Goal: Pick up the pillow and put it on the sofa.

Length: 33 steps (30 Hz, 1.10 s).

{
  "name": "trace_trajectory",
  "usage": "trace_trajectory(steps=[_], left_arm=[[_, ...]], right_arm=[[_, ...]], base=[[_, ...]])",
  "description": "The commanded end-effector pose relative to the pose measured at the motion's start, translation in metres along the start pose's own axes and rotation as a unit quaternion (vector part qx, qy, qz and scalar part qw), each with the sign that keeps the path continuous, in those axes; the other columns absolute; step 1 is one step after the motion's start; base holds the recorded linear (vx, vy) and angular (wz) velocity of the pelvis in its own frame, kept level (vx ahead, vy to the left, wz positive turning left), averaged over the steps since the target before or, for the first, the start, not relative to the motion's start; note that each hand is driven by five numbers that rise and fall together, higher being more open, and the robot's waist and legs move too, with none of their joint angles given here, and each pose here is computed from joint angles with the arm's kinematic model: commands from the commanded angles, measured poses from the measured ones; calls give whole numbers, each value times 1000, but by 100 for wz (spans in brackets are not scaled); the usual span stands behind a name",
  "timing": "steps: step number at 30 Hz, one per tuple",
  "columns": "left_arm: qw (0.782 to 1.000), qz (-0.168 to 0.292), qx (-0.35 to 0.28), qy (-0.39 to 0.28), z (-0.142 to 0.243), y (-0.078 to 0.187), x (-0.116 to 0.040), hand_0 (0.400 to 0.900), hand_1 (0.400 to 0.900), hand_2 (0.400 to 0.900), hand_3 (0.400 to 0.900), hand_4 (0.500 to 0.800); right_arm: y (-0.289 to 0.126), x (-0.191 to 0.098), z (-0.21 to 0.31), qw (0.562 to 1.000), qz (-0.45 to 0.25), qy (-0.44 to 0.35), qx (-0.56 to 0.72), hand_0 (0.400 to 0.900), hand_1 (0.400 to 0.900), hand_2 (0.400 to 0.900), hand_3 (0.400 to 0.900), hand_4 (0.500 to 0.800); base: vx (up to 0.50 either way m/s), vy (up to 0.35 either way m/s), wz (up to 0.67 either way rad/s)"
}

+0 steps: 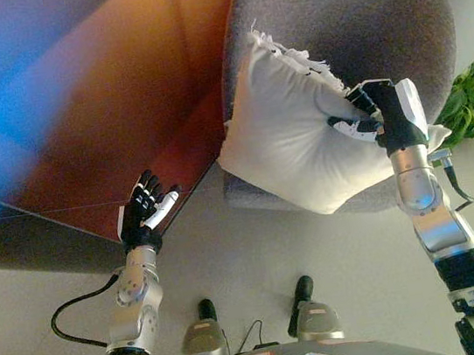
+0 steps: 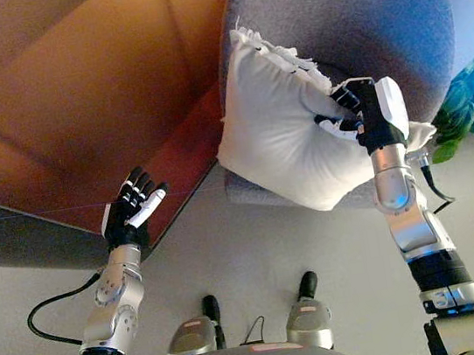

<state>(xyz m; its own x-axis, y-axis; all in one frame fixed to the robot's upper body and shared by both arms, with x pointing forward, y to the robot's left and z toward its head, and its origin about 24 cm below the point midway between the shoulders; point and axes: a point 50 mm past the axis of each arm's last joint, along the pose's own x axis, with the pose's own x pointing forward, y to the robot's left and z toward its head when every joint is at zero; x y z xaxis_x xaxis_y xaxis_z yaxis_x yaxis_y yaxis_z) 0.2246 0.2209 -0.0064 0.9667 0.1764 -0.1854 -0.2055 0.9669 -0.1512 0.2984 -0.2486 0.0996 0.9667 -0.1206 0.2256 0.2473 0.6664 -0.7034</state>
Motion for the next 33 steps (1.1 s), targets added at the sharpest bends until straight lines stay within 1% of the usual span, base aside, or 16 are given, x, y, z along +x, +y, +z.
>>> trace_trajectory(steps=[1,2,5,6,7,9,12,14,18,23,25,27,30,33], left_arm=[[993,-55,5,-103,44,-7,-1,900,900,900,900,800],[992,-63,4,-107,46,-8,-1,900,900,900,900,800],[990,-95,-1,-104,47,-16,-1,900,900,900,900,800],[989,-107,-4,-103,47,-19,-1,900,900,900,900,800],[987,-121,-3,-106,49,-22,0,900,900,900,900,800],[983,-147,0,-106,51,-31,3,900,900,900,900,800],[981,-166,-1,-102,51,-37,5,900,900,900,900,800],[981,-168,5,-97,49,-39,6,900,900,900,900,800],[984,-156,6,-82,43,-35,6,900,900,900,900,800],[989,-132,21,-64,34,-27,8,900,900,900,900,800],[991,-119,28,-58,31,-23,8,900,900,900,900,800],[993,-102,36,-55,29,-19,10,900,900,900,900,800],[995,-82,38,-52,26,-12,11,900,900,900,900,800],[996,-67,39,-48,23,-6,9,900,900,900,900,800]], right_arm=[[-86,75,87,975,-161,-153,9,400,400,400,400,500],[-98,90,91,975,-171,-138,-11,400,400,400,400,500],[-128,122,97,976,-198,-83,-45,400,400,400,400,500],[-138,129,94,975,-208,-52,-58,590,590,590,590,614],[-145,132,89,975,-212,-28,-51,900,900,900,900,800],[-161,133,78,972,-233,21,-31,900,900,900,900,800],[-169,135,85,968,-248,21,-19,900,900,900,900,800],[-169,134,83,969,-246,22,-13,900,900,900,900,800],[-154,133,84,972,-232,-1,43,900,900,900,900,800],[-112,125,84,978,-174,-48,108,900,900,900,900,800],[-88,111,83,976,-145,-76,143,900,900,900,900,800],[-62,89,80,974,-102,-107,173,900,900,900,900,800],[-39,50,54,968,-73,-97,218,900,900,900,900,800],[-26,13,31,967,-51,-75,238,900,900,900,900,800]], base=[[-37,-98,18],[-73,-91,21],[-70,-99,26],[-57,-103,33],[-64,-107,39],[-32,-81,34],[31,-43,19],[52,-32,16],[62,-6,2],[48,39,-24],[33,55,-41],[31,52,-40],[28,38,-33],[-3,16,-29]])
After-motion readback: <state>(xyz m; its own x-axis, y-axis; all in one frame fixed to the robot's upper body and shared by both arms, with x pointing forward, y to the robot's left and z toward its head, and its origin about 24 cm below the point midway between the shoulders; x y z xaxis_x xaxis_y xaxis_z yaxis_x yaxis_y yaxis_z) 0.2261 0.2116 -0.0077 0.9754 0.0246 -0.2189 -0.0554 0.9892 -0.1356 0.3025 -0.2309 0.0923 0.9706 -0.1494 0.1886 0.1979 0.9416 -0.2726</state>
